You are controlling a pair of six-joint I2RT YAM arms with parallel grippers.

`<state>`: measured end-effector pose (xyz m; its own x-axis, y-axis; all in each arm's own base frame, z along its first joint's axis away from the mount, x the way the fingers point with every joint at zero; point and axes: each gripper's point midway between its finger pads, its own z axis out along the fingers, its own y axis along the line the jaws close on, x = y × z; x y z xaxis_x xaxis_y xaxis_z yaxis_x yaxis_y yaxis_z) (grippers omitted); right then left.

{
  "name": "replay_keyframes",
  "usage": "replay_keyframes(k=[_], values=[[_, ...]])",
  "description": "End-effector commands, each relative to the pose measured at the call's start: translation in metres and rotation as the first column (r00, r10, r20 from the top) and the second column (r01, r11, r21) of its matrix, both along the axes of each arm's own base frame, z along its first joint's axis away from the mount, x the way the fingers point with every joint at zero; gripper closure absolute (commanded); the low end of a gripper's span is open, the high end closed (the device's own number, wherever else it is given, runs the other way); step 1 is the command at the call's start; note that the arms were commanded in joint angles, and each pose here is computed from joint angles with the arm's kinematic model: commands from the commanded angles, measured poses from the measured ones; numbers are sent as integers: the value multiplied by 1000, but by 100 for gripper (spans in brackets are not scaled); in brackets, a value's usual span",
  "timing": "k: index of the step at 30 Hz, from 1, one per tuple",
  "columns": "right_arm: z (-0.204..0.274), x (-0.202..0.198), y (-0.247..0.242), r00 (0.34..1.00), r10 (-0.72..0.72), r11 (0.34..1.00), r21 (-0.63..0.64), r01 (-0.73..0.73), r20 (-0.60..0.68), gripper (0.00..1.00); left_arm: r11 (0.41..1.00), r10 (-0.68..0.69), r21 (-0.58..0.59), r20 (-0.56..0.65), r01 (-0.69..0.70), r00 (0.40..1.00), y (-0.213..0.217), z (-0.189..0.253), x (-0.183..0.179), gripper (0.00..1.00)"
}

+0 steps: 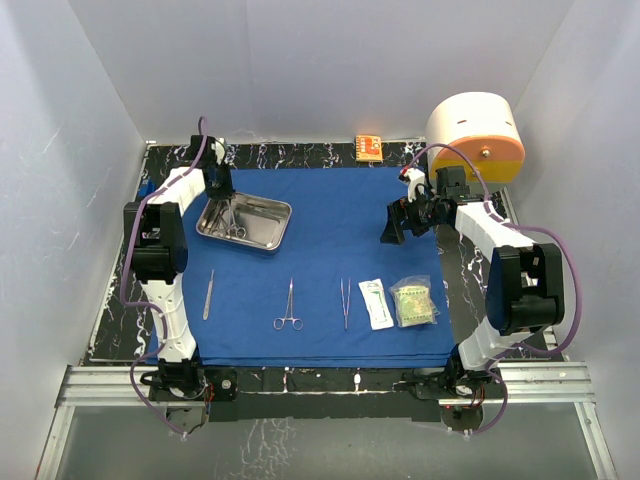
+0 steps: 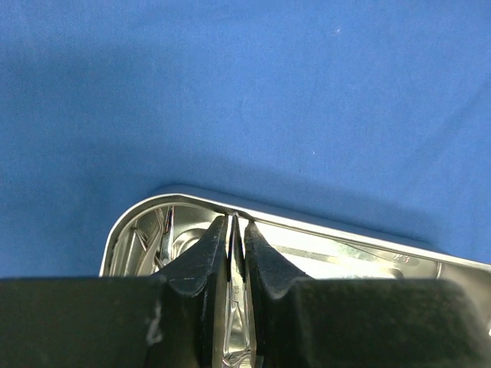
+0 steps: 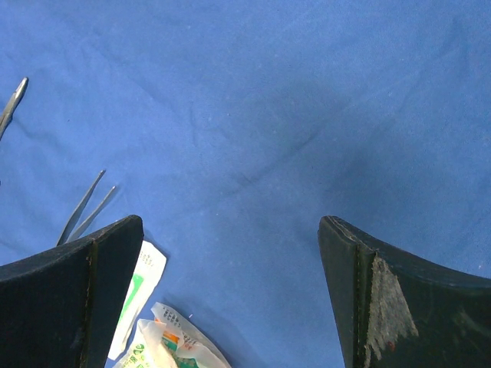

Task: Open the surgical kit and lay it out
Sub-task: Pick up the medical item from the container.

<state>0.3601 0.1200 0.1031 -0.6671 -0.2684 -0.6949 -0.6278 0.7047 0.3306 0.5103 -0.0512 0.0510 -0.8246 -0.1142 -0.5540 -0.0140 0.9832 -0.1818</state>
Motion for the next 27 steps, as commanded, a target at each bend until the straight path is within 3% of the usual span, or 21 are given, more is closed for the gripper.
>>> replay_keyframes(k=[1,16,22,27], values=[[21,13,3,997,14,1000,23,-15,76,2,999,-31,-38,119,35,992,-12,55,16,100],[31,11,1,993,9,1000,16,-11,114,2,981,-68,-159,238,108,969,-40,124,9,100],[34,13,1,993,4,1000,17,-6,119,2,983,-109,-110,289,146,951,-50,160,-7,100],[33,17,-3,992,-12,1000,-8,13,128,2,985,-150,-41,281,168,948,-66,174,-43,100]])
